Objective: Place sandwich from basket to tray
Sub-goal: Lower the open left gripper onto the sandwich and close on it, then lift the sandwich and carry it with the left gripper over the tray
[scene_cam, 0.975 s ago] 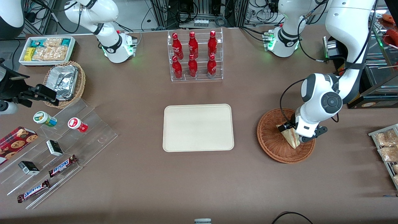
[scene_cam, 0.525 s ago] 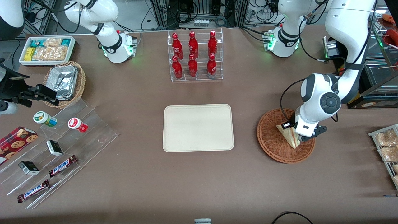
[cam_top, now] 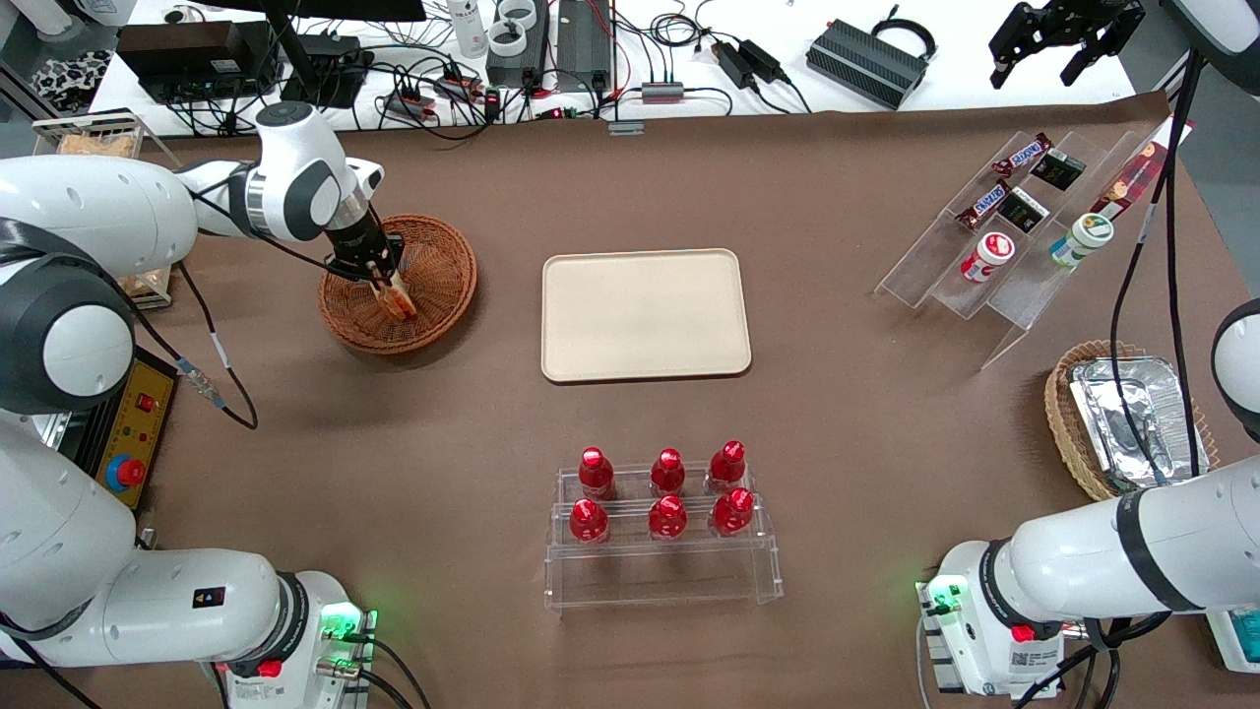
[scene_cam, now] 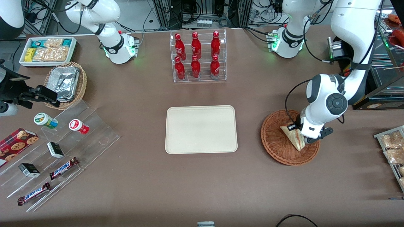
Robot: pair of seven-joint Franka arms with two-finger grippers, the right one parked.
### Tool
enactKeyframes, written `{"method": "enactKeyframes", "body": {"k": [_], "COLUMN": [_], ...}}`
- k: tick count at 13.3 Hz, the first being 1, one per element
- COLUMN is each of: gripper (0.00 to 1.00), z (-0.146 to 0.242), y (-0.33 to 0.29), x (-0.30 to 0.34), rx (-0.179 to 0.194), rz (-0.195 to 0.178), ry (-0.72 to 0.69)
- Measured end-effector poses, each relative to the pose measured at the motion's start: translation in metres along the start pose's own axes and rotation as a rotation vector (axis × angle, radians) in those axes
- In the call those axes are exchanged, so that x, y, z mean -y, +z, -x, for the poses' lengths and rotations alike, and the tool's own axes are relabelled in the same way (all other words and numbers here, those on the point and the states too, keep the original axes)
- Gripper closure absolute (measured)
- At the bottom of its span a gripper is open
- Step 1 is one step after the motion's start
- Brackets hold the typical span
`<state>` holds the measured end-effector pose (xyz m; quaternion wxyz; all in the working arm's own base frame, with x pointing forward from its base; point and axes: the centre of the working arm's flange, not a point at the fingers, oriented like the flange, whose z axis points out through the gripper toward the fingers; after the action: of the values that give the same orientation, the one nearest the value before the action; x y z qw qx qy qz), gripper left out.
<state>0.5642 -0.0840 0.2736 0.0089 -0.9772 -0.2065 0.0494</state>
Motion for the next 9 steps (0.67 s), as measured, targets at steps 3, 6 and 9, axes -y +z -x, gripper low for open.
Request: {"method": "enactKeyframes", "body": {"k": [3,6,9], "gripper": [0.86,0.86,0.86], "z": [-0.004,0.000,0.010], "y": [-0.031,-0.058,-0.096], "x": [-0.002,-0.016,-0.045], "rx": [-0.017,-0.012,0.001], "rz": [-0.027,-0.036,-0.043], "ry": [0.027,0.103,0.159]}}
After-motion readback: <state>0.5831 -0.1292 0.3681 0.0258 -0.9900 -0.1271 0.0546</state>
